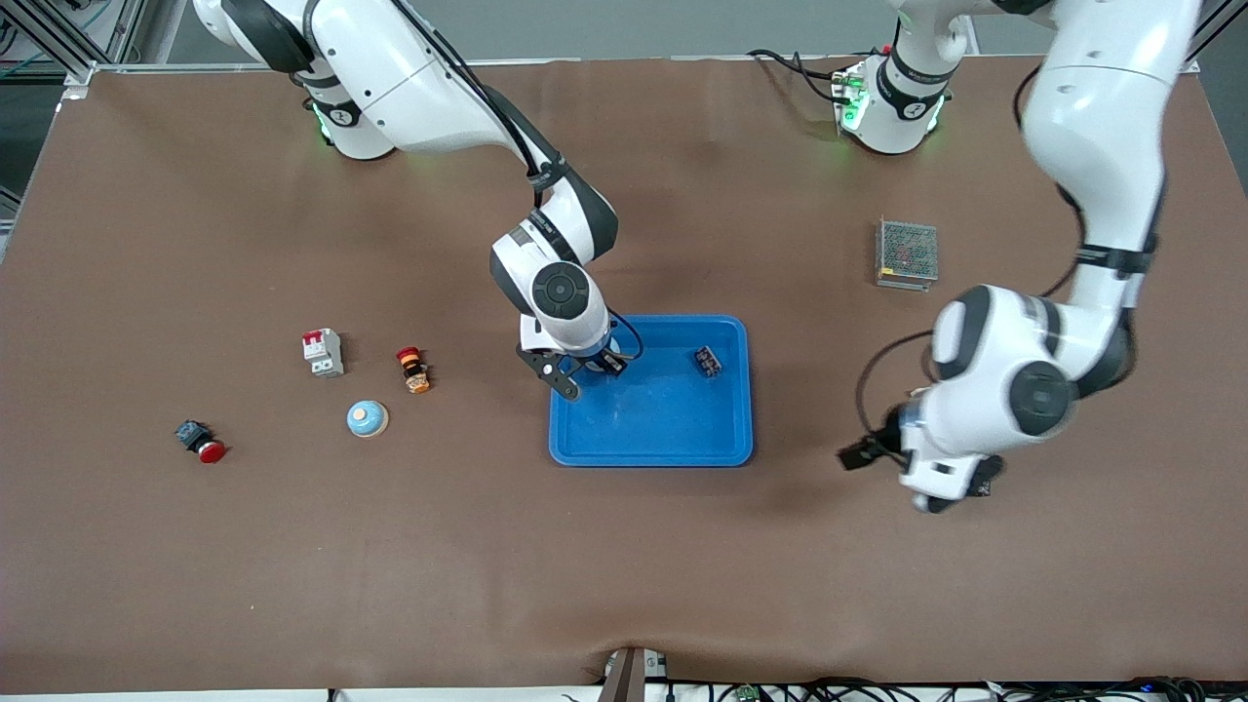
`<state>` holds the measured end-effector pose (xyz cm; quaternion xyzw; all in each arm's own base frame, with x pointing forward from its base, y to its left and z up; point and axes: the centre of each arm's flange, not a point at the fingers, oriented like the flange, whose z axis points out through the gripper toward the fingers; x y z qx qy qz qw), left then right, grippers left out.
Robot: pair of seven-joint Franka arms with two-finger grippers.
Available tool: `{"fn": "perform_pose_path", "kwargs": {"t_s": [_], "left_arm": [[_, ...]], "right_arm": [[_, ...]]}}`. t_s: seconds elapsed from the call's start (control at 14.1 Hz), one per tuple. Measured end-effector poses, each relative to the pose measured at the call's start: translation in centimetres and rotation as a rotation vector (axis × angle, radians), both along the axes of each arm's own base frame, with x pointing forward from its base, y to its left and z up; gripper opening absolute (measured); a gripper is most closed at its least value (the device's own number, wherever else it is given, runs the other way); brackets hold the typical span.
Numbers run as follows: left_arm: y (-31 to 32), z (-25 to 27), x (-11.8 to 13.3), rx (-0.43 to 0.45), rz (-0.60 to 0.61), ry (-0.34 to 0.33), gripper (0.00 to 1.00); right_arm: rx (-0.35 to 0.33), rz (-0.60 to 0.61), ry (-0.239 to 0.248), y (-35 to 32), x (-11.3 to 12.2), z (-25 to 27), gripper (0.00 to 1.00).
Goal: Place electrolytic capacitor and blue bell in tray
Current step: 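Release the capacitor in the tray while the right gripper lowers the bell, then release the bell in the tray while the left gripper reaches the capacitor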
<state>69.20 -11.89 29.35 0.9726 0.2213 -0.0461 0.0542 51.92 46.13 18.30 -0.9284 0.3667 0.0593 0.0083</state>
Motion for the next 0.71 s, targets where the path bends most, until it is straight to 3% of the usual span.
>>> {"fn": "perform_pose_path", "kwargs": {"t_s": [0.14,0.42,0.71], "left_arm": [[5.2,-0.1,0.7,0.017,-0.109,-0.022,1.00],[10.1,-2.2,0.8,0.121,-0.269,-0.015,1.00],[12.1,-5.1,1.1,0.179,-0.317,-0.020,0.89]], "right_arm": [[-0.003,-0.021,0.000,-0.1,0.1,0.0,0.68],[-0.009,-0.062,-0.001,0.1,0.0,0.0,1.00],[-0.035,-0.043,-0.029,0.0,1.4,1.5,1.00]]}}
